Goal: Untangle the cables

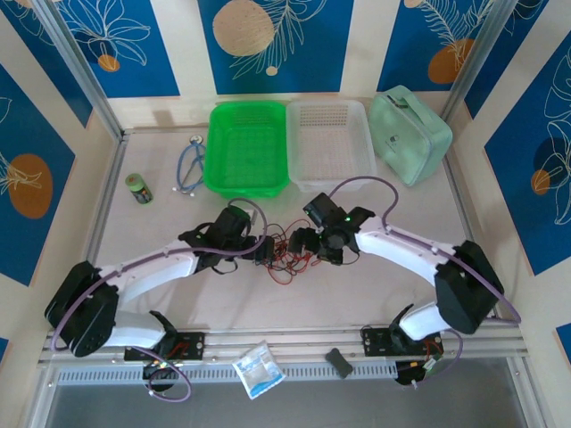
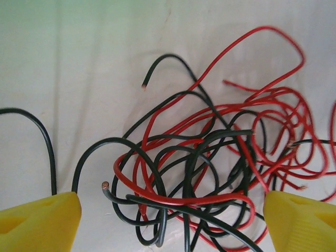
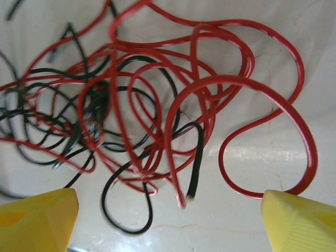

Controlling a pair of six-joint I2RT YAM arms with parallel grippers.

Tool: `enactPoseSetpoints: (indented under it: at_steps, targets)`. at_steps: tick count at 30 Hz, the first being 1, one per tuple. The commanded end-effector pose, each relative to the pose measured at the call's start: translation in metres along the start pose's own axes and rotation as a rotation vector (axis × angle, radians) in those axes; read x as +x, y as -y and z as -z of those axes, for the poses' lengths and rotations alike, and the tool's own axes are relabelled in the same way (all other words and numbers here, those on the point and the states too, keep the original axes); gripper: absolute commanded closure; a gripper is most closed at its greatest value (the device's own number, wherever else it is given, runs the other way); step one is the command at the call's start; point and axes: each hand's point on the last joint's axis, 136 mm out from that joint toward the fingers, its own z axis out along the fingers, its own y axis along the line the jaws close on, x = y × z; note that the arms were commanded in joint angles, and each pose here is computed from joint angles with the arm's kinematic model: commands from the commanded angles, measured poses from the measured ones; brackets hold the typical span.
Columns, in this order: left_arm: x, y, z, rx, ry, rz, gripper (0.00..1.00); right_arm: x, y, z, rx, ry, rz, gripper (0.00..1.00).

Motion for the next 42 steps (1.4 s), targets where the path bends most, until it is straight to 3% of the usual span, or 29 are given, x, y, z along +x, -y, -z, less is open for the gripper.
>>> enactPoseSetpoints:
  at_steps: [1,6,11,14,18,22,25,36,39,42]
  targets:
    - [0.007,0.001,-0.008,-0.015,-0.058,0.020,0.10,-0.008,-0.013,-0.010,-0.008,0.002,-0.026,0.11]
    - [0.012,-0.009,-0.029,-0.074,-0.079,0.040,0.10,-0.013,-0.016,-0.034,0.016,-0.022,-0.033,0.15]
    - [0.022,-0.033,-0.042,-0.170,-0.069,0.075,0.19,-0.013,-0.009,-0.050,0.046,-0.033,-0.037,0.26]
    - [0.026,-0.047,-0.038,-0.216,-0.041,0.097,0.28,-0.013,0.001,-0.055,0.055,-0.032,-0.049,0.48]
    - [0.029,-0.065,-0.026,-0.254,0.000,0.123,0.49,-0.015,0.014,-0.054,0.055,-0.026,-0.071,0.82]
    - [0.030,-0.077,-0.014,-0.256,0.040,0.144,0.68,-0.019,0.026,-0.046,0.032,-0.009,-0.088,1.00]
    - [0.032,-0.083,-0.008,-0.244,0.060,0.158,0.75,-0.022,0.033,-0.038,-0.003,0.007,-0.092,1.00]
    - [0.033,-0.090,-0.010,-0.188,0.102,0.195,0.75,-0.016,0.075,-0.021,0.019,0.034,-0.148,1.00]
    - [0.023,-0.083,-0.004,-0.162,0.127,0.171,0.72,-0.018,0.082,-0.010,0.055,0.061,-0.129,0.94]
    - [0.005,-0.067,0.009,-0.103,0.167,0.124,0.65,-0.020,0.081,0.006,0.057,0.091,-0.093,0.81]
